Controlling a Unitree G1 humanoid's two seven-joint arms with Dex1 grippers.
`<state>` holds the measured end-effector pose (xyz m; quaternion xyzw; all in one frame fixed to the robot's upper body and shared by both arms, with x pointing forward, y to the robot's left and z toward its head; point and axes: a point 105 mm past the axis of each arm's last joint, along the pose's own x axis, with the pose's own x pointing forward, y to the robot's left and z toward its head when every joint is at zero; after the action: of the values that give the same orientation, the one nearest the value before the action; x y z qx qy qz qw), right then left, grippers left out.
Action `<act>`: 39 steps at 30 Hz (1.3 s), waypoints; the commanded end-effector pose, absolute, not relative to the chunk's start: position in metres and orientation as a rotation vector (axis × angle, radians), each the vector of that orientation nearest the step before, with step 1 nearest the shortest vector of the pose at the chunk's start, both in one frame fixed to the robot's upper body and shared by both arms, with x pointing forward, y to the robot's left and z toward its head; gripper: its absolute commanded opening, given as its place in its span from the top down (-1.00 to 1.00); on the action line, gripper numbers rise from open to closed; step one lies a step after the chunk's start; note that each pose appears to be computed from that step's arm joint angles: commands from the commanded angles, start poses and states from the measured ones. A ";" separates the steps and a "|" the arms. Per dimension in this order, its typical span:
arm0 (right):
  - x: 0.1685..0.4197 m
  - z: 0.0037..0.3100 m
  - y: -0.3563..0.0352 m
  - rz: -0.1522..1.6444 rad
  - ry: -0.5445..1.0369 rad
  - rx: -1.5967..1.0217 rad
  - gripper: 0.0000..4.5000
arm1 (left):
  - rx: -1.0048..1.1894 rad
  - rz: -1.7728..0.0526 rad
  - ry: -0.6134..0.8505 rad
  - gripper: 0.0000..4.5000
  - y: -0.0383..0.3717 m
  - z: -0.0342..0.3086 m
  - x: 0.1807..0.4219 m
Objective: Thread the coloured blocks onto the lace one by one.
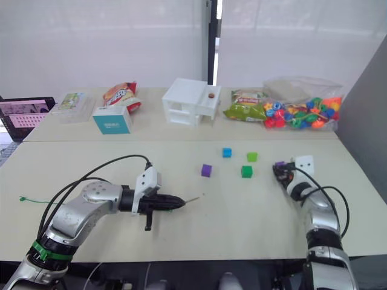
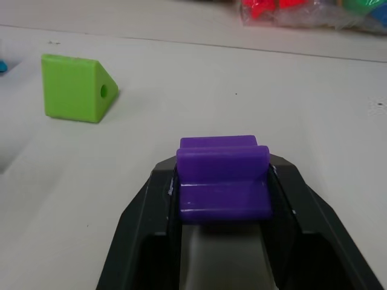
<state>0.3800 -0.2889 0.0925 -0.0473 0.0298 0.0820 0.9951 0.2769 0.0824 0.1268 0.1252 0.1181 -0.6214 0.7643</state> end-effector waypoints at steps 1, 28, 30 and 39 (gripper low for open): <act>0.364 0.095 -0.282 0.166 0.026 -0.073 0.47 | 0.277 -1.376 0.239 1.00 0.080 0.132 0.272; 0.255 0.057 -0.084 0.360 0.227 0.096 0.47 | 0.399 -1.501 0.327 1.00 0.100 0.103 0.259; 0.251 0.060 -0.082 0.395 0.223 0.110 0.47 | 0.395 -1.510 0.337 1.00 0.101 0.102 0.257; 0.254 0.123 -0.108 0.606 0.105 0.174 -0.98 | 0.381 -1.418 0.303 1.00 0.107 0.105 0.268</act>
<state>0.2570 -0.1056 0.0987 0.0791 0.0837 0.2686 0.9563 0.2651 0.1048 0.0965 0.1720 0.1566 -0.6526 0.7211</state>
